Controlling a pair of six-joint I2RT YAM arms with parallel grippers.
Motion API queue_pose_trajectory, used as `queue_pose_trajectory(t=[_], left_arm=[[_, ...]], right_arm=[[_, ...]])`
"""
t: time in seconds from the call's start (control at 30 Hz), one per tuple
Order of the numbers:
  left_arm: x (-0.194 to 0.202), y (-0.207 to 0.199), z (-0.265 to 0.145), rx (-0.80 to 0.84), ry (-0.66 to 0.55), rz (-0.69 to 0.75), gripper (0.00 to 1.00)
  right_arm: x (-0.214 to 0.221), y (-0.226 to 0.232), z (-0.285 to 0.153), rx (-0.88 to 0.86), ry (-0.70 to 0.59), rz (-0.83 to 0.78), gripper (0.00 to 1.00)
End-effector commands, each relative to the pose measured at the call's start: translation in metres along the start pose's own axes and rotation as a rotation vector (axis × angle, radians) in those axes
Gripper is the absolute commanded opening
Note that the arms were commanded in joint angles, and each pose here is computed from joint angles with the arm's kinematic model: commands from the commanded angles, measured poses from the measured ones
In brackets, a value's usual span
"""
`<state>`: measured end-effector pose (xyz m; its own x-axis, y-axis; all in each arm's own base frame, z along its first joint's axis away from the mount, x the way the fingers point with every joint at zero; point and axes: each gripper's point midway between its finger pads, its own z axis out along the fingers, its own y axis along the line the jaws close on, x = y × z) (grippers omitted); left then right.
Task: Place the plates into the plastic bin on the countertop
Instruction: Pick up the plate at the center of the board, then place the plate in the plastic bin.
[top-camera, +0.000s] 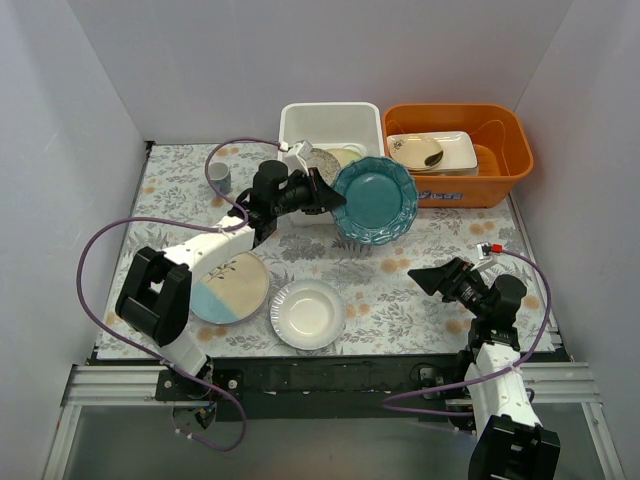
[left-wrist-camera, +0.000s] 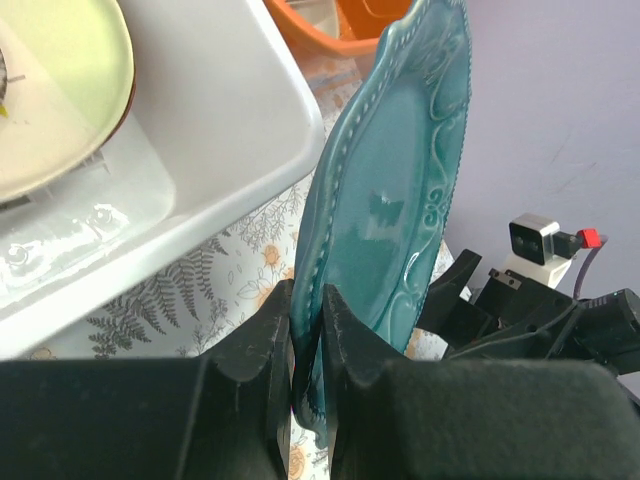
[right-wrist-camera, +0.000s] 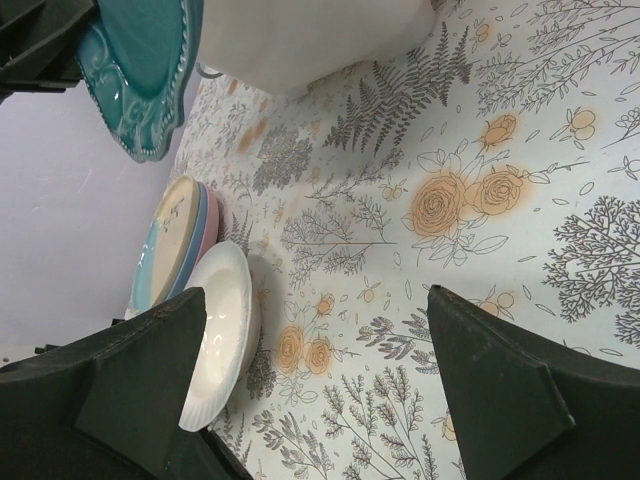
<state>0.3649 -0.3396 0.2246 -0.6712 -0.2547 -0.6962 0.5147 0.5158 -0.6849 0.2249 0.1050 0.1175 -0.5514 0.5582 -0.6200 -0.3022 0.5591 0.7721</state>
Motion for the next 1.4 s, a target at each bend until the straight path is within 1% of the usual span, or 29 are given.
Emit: queue_pose_trajectory(t=[0.0,0.6,1.03,1.37], left_arm=[[-0.083,-0.078,-0.031,0.171,-0.212,0.119,0.0],[-0.132,-0.062,-0.03,0.083,-0.291,0.09,0.0],[-0.163,-0.032,-0.03,0.012,-0.349,0.037,0.0],[-0.183,-0.019,-0.03,-0.058,-0.396,0.05,0.0]], right_arm=[[0.046,-0.028,-0.007,0.039,0.067,0.075,0.98],[0.047,-0.028,-0.007,0.038,0.071,0.073,0.98],[0.047,-0.03,-0.007,0.045,0.073,0.071,0.98],[0.048,-0.031,-0.007,0.049,0.077,0.074,0.98]])
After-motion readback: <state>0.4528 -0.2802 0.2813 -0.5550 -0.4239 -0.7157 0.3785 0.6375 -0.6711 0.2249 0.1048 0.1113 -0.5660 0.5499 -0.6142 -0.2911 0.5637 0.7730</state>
